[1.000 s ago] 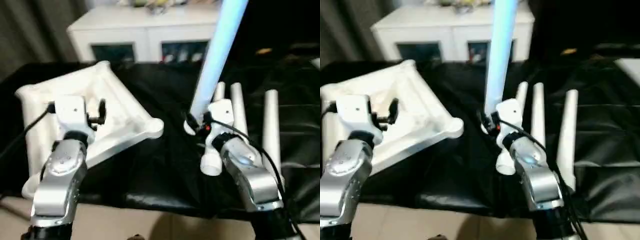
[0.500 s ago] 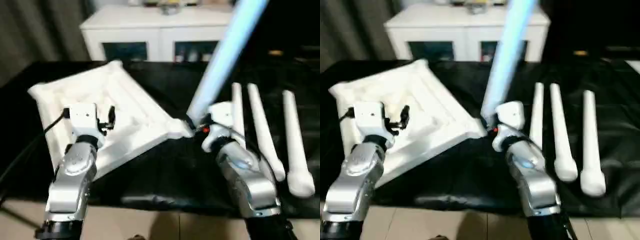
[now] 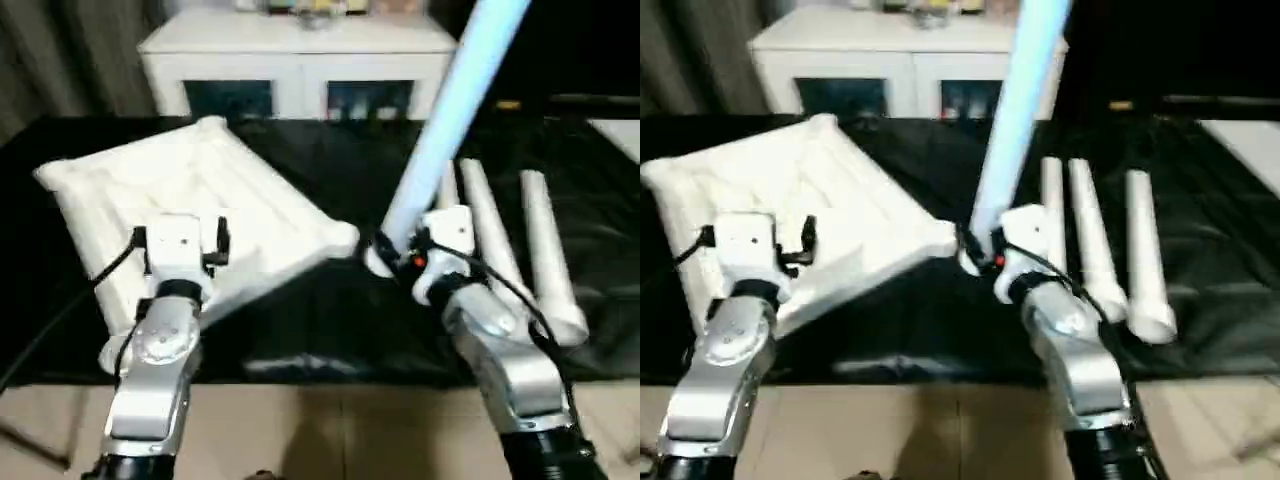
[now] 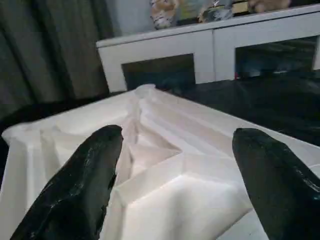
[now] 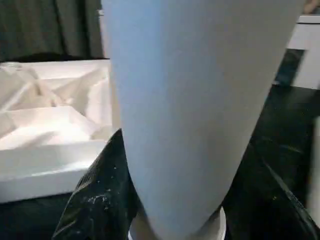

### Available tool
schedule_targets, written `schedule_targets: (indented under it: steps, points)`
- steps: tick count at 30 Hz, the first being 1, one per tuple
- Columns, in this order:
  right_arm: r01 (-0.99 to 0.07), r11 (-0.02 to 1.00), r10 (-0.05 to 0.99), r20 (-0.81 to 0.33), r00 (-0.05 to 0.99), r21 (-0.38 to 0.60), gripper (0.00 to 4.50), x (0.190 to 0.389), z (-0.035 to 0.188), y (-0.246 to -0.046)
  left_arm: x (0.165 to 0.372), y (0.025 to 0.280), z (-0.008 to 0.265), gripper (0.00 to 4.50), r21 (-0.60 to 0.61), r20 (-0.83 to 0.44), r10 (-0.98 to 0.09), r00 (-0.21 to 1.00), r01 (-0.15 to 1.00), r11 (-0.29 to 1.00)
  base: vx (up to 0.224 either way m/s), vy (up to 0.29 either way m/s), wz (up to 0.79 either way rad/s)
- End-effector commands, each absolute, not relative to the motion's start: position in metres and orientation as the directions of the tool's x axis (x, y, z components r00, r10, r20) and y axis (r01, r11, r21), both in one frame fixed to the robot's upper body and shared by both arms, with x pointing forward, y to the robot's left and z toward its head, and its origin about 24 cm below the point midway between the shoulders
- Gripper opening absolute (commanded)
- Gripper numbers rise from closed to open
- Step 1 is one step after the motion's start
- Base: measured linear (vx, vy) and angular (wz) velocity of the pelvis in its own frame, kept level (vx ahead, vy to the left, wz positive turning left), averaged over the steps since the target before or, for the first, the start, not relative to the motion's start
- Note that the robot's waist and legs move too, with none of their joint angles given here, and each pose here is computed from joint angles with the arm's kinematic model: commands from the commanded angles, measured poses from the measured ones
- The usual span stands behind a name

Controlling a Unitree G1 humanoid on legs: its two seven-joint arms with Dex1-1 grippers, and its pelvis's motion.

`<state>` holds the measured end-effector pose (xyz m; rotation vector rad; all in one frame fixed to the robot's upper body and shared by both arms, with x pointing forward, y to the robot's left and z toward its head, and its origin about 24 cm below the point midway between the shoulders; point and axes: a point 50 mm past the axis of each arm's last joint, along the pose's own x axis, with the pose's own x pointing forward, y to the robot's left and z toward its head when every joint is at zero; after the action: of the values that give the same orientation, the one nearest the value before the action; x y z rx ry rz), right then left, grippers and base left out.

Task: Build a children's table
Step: Pick table leg

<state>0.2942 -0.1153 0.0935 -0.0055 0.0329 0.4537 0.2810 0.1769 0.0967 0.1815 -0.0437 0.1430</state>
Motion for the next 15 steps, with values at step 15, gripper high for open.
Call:
schedule_targets:
  steps: [15]
  points:
    - [-0.458, 0.889, 0.457, -0.055, 0.888, -0.005, 1.9, 0.2942, 0.093, -0.1118, 0.2861, 0.1782, 0.1039, 3.95, 0.033, 0.028, 0.126, 0.992, -0.126, 0.991, -0.018, -0.112, 0.3]
